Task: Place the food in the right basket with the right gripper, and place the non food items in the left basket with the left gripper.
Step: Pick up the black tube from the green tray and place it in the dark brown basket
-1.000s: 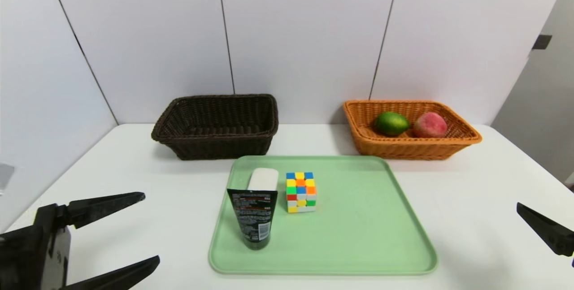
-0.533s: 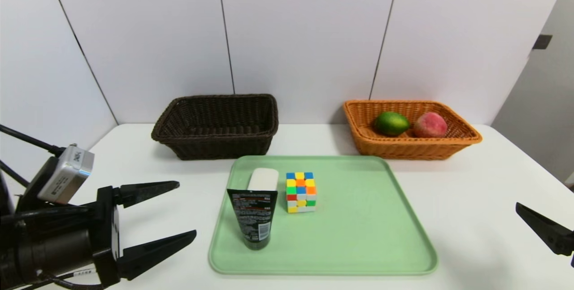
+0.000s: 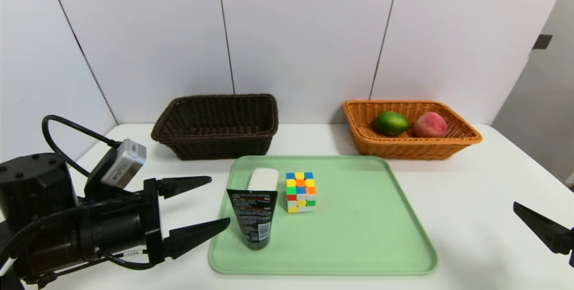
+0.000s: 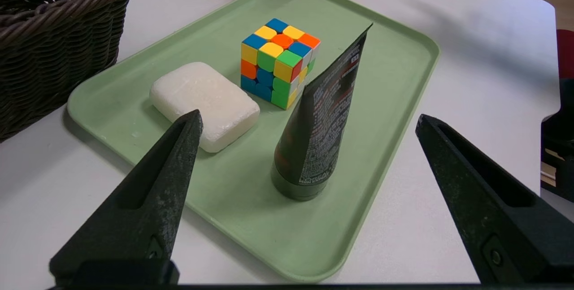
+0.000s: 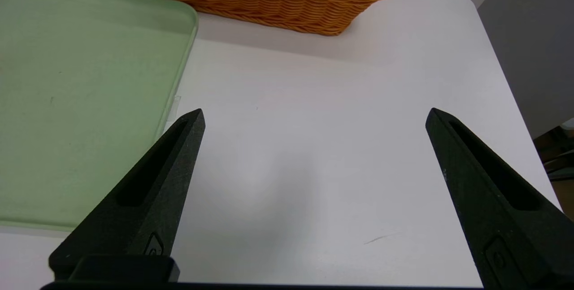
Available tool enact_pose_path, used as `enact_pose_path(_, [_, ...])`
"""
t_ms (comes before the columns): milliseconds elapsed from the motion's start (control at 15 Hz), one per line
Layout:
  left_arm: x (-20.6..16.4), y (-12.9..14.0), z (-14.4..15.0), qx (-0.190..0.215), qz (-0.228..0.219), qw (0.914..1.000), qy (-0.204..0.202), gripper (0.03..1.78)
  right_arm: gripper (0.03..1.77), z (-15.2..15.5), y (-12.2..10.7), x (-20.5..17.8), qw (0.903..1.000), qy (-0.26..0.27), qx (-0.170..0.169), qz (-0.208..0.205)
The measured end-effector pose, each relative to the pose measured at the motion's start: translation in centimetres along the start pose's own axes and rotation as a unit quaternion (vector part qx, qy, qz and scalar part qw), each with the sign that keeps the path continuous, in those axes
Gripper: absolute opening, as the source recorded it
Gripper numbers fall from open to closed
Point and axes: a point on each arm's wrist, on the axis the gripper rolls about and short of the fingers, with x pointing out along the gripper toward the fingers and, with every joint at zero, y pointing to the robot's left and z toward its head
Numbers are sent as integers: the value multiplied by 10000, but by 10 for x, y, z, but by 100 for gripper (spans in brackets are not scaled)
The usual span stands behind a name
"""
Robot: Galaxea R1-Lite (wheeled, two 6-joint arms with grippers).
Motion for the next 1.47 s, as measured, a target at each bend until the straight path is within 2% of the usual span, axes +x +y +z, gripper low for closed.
enact_pose_path(333, [16,-5,-3,-291,-222,9993,-72,169,169,-1,0,1,10000,25,-2,22])
enact_pose_path(600, [25,-6,-7,-263,-296,9992,-101,169,169,-2,0,1,10000,47,-1,35])
enact_pose_path(933, [36,-4,-20,-315,-394,9987,48,169,169,-1,0,1,10000,34,-1,33])
enact_pose_path(1200, [48,2,-29,-149,-389,9990,-138,169,169,0,0,1,10000,20,1,33])
enact_pose_path(1467, [56,3,-51,-388,-335,9985,191,169,170,0,0,1,10000,22,0,31])
